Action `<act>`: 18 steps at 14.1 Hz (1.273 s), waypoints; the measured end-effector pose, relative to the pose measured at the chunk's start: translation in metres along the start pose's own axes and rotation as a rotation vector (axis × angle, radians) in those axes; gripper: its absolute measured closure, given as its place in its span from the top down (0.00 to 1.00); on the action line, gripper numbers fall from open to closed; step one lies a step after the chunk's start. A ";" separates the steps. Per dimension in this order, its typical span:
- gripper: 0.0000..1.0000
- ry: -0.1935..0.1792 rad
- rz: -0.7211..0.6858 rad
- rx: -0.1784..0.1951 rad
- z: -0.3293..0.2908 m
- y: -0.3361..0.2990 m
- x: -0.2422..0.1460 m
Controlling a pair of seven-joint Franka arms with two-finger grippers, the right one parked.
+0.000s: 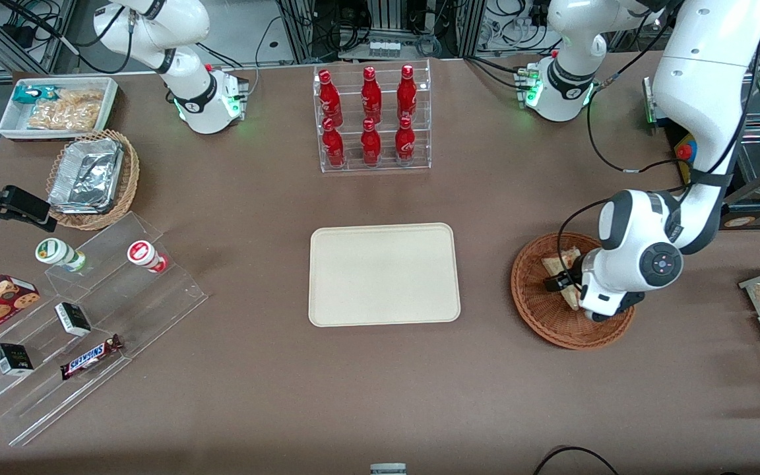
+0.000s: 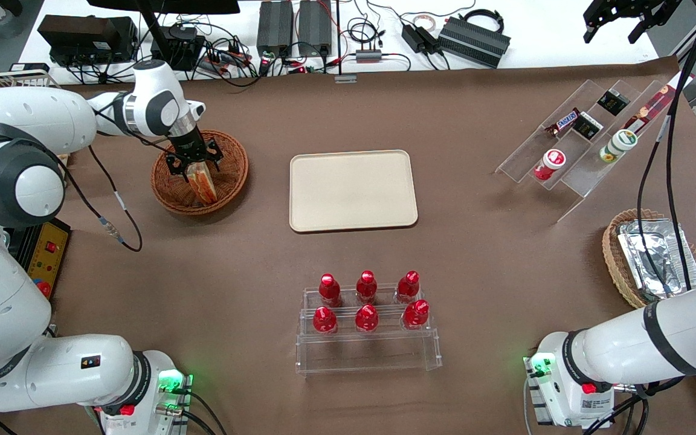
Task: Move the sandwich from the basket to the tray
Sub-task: 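Lower the left gripper and close it on the triangular sandwich, then lift the sandwich and carry it over the cream tray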
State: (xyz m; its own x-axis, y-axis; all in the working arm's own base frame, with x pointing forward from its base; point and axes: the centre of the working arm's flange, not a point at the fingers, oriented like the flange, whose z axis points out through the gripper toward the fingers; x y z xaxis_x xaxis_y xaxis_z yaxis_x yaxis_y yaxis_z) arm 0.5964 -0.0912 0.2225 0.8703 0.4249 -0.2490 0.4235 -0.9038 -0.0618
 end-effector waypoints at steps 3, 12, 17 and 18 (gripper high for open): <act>0.63 0.000 -0.002 0.001 0.000 0.002 -0.001; 0.29 0.124 0.147 -0.063 -0.113 0.094 -0.049; 0.17 0.135 0.345 -0.053 -0.078 0.254 -0.184; 0.17 0.126 0.370 -0.047 -0.060 0.274 -0.194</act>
State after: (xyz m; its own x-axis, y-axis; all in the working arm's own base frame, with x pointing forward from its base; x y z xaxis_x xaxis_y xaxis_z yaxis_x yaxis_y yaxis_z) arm 0.5589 -0.4176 0.3118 0.9891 0.0764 -0.1258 0.0838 -0.9950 0.0546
